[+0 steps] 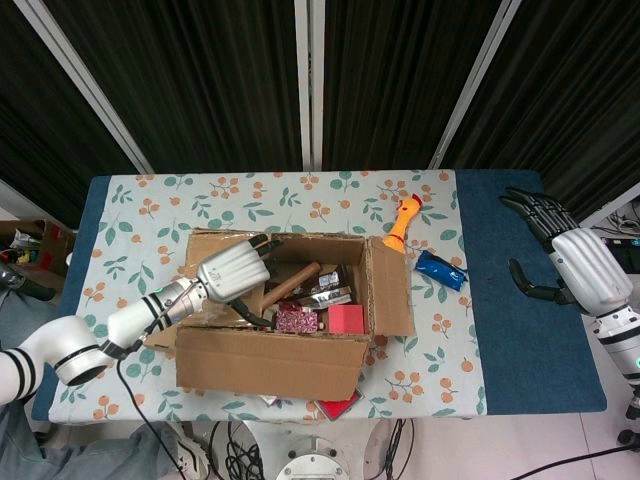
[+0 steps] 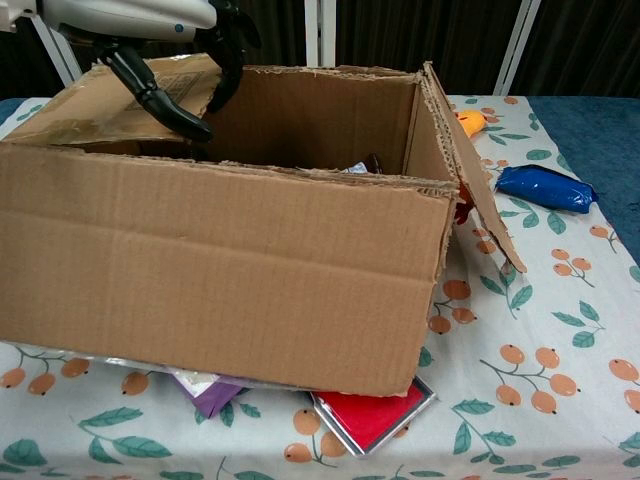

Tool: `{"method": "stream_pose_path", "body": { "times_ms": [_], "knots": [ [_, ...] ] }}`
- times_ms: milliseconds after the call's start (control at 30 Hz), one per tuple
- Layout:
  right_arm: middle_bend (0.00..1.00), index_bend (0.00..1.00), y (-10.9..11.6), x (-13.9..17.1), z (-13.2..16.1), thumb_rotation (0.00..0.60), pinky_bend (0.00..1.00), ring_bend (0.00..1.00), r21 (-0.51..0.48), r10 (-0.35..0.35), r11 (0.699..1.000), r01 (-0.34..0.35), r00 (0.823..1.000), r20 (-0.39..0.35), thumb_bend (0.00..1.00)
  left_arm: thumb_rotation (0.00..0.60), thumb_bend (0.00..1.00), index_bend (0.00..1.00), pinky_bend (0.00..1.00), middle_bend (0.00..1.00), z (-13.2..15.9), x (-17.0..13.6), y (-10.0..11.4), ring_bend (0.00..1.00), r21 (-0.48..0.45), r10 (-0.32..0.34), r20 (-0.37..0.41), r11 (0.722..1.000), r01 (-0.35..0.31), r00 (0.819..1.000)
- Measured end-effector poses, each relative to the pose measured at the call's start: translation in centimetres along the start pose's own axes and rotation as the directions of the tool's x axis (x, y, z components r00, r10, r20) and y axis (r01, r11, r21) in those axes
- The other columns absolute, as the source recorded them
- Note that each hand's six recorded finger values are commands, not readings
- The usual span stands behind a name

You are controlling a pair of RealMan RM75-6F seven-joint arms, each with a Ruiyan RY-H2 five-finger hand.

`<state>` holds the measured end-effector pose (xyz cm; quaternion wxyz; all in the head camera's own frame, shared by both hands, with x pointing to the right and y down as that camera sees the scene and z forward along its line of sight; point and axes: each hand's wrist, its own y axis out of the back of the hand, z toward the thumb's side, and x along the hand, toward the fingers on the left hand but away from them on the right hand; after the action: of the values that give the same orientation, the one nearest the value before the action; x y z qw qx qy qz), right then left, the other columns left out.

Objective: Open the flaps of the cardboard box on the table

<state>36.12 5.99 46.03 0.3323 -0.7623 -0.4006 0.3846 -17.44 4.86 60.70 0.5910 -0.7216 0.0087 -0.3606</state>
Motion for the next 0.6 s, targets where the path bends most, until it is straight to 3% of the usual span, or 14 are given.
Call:
{"method": "stream_pose_path", "body": {
  "times_ms": [333, 600],
  "knots": [
    [0.0, 0.0, -0.2, -0.2, -0.2, 0.6, 0.0, 0.0, -0.013, 0.002, 1.0, -0.002, 1.0, 0.0, 0.48, 0.079, 0.0, 0.52, 0.2, 0.44, -0.7, -2.4, 1.9, 0.1, 0.005, 0.013, -0.032, 1.0, -0.013, 0.999],
    [0.0, 0.0, -0.4, -0.3, 0.3, 0.6, 0.0, 0.0, -0.026, 0.009, 1.0, -0.01, 1.0, -0.019, 0.48, 0.075, 0.0, 0.52, 0.2, 0.44, -1.9, -5.6, 4.4, 0.1, -0.037, 0.063, -0.09, 0.997, -0.066, 0.994]
  ]
}}
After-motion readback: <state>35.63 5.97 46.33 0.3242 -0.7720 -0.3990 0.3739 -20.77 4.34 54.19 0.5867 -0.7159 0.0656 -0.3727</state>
